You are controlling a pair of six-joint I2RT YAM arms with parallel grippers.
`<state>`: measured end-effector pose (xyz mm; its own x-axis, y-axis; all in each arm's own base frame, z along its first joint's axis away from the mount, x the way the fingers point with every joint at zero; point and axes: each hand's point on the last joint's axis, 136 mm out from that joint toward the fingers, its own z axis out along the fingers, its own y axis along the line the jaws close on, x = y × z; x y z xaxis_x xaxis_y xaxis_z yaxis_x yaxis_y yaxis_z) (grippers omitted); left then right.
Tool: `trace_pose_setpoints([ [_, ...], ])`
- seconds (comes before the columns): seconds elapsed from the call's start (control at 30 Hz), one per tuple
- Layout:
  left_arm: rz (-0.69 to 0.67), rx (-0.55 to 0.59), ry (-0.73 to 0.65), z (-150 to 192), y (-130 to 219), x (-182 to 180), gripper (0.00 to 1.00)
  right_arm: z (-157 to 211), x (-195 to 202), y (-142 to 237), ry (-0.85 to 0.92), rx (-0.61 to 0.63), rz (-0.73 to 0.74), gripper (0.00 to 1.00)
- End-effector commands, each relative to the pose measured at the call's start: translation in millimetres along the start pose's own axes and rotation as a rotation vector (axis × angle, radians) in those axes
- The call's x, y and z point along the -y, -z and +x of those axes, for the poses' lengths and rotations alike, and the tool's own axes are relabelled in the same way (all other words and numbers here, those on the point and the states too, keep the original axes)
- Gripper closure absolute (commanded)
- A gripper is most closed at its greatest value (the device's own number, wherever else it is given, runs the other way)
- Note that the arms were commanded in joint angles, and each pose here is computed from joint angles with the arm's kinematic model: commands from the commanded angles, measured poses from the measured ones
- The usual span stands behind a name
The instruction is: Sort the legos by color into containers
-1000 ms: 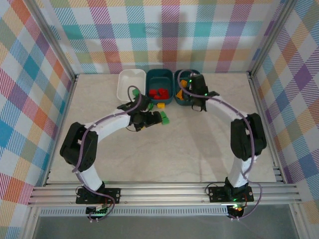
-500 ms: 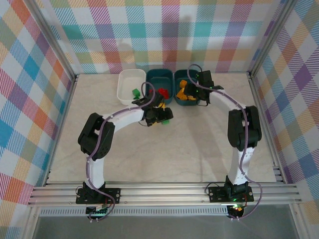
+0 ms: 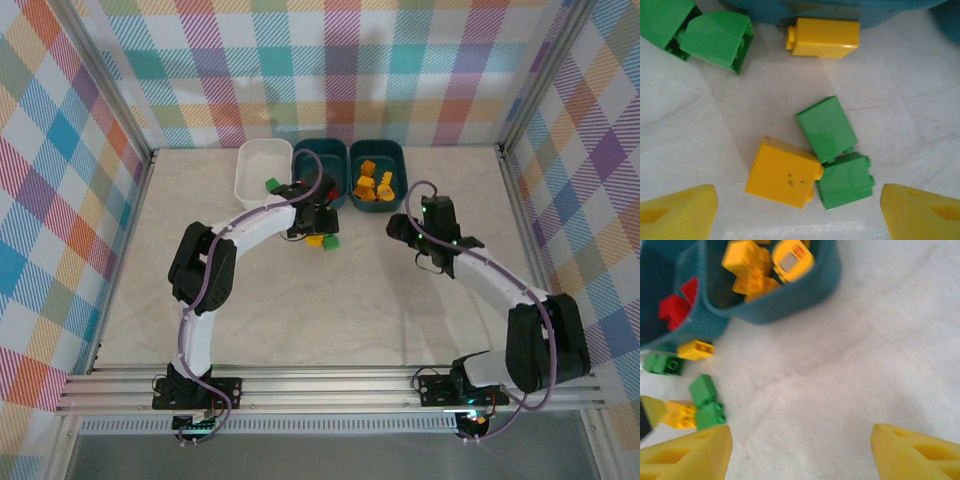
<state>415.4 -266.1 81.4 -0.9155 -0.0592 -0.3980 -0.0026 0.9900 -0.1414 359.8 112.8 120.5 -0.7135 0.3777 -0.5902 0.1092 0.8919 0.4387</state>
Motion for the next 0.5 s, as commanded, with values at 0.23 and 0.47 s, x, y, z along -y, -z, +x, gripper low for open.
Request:
trace_pose_setpoints([
  [0.23, -0.081, -0.078, -0.23, 13, -31, -10, 0.21, 4, 15, -4, -0.001, 0.057, 0.045, 0.25],
  [0.47, -0.076, -0.093, -0.222, 10, -43, -20, 0.35, 6, 17, -6, -0.005, 0.054, 0.046, 0.26],
])
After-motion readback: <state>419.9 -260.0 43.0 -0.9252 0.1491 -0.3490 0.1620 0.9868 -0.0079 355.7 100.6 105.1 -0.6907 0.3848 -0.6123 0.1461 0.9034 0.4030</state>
